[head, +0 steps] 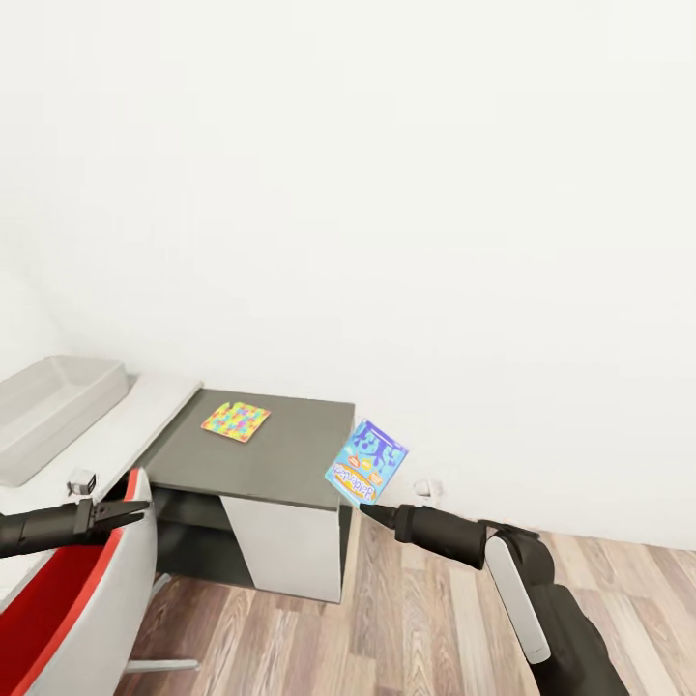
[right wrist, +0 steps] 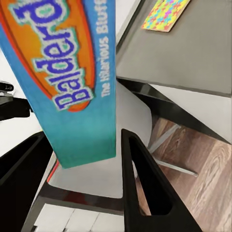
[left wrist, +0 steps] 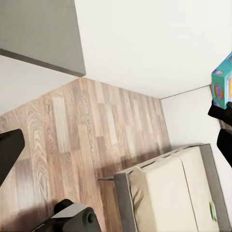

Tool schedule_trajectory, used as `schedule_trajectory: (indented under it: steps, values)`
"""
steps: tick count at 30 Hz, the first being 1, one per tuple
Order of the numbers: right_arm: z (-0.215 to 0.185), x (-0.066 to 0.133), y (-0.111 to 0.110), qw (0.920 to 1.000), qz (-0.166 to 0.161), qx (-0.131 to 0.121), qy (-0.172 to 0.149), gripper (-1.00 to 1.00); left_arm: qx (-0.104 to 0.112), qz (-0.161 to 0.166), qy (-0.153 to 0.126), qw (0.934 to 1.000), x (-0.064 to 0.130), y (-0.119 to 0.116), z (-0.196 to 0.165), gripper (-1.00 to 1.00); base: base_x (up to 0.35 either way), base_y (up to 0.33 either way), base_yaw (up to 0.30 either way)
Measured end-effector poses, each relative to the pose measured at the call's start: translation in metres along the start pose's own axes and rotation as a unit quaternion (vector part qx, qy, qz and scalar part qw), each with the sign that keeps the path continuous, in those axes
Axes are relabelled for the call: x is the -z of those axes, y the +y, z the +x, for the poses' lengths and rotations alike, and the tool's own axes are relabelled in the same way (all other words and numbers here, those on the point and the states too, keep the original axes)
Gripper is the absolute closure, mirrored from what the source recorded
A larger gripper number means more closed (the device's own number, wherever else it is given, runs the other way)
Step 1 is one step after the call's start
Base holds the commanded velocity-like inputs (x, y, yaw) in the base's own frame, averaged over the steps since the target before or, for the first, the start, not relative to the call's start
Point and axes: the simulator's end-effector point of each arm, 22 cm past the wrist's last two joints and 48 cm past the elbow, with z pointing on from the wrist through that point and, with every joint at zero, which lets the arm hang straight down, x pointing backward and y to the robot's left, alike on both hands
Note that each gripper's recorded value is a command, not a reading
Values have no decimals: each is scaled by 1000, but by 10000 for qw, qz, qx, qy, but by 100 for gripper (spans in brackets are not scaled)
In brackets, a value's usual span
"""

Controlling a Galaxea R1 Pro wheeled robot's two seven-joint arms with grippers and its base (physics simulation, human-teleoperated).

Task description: Put all the toys in the child's room - the three board games (two on the bed and one on the table), the two jigsaw puzzles on the table, and the tennis ball on the table - inside the toy box on the table in the child's room.

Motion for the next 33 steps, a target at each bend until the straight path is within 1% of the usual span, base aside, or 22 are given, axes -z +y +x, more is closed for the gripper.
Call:
schedule_trajectory:
  steps: [12,19,33]
  values:
    - [1,0,-1,10000,8,4,9,100,11,-3,6,10000,0,1,1,-100,314,9,272]
    - [1,-1,-1,10000,10,8,11,100,6,-3,6,10000,-1,1,0,-100,282,-58,282]
    - [3,-3,2,10000,-16,36,55,100,3,-1,-25,10000,0,0,-2,-100,30,-11,285]
